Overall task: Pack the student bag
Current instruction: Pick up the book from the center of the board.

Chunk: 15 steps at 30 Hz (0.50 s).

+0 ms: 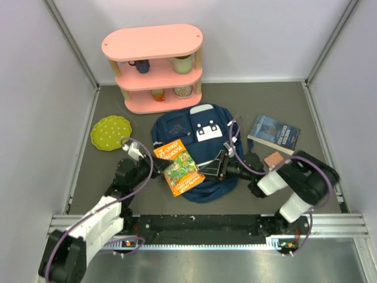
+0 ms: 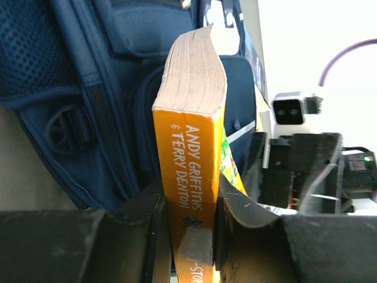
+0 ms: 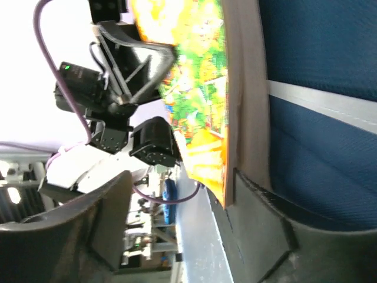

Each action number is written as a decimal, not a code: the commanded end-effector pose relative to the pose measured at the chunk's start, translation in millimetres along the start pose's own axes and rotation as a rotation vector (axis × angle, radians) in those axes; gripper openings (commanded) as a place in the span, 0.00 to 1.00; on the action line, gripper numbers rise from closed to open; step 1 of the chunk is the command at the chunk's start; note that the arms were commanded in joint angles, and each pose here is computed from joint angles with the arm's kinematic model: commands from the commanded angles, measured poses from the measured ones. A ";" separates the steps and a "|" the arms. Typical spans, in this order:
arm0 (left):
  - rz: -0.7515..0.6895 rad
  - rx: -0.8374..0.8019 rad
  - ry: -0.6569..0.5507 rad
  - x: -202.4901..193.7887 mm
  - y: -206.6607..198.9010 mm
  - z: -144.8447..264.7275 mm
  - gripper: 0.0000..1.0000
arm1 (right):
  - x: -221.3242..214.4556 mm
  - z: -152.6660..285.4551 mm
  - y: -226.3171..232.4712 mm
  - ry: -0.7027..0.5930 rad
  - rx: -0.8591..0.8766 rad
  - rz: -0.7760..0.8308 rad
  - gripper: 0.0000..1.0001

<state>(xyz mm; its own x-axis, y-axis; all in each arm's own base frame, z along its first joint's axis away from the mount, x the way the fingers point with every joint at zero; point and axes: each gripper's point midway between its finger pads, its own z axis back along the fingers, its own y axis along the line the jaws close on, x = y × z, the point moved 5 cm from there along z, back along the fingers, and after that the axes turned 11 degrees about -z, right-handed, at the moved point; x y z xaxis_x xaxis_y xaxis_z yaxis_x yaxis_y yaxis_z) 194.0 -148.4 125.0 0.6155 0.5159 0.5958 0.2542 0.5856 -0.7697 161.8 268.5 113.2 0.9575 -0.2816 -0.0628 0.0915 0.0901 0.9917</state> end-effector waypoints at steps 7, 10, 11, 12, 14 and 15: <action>-0.161 0.010 -0.206 62.4 -54.7 32.8 0.00 | 28.5 57.0 62.3 -0.425 -0.317 0.473 0.97; -0.162 -0.062 -0.253 76.1 -76.7 38.7 0.00 | 19.1 69.9 76.0 -0.436 -0.288 0.461 0.98; -0.165 -0.090 -0.271 84.2 -87.8 40.3 0.00 | 17.2 69.8 81.5 -0.433 -0.269 0.454 0.99; -0.169 -0.110 -0.272 87.6 -94.5 41.2 0.00 | 12.9 71.6 79.2 -0.415 -0.280 0.441 0.99; -0.178 -0.153 -0.264 96.8 -110.9 41.2 0.00 | 5.7 69.4 82.2 -0.398 -0.256 0.413 0.99; -0.181 -0.165 -0.263 100.4 -116.1 40.6 0.00 | 3.1 68.1 84.6 -0.396 -0.241 0.379 0.99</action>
<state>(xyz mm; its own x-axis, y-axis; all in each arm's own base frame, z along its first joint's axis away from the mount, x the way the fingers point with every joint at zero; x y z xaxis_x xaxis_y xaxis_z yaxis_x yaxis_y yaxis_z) 192.7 -131.8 215.0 0.4435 0.5296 0.7230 0.3238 0.6575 -0.6803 164.3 213.4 233.8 0.7157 -0.5498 0.4306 -0.2647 0.3570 0.8958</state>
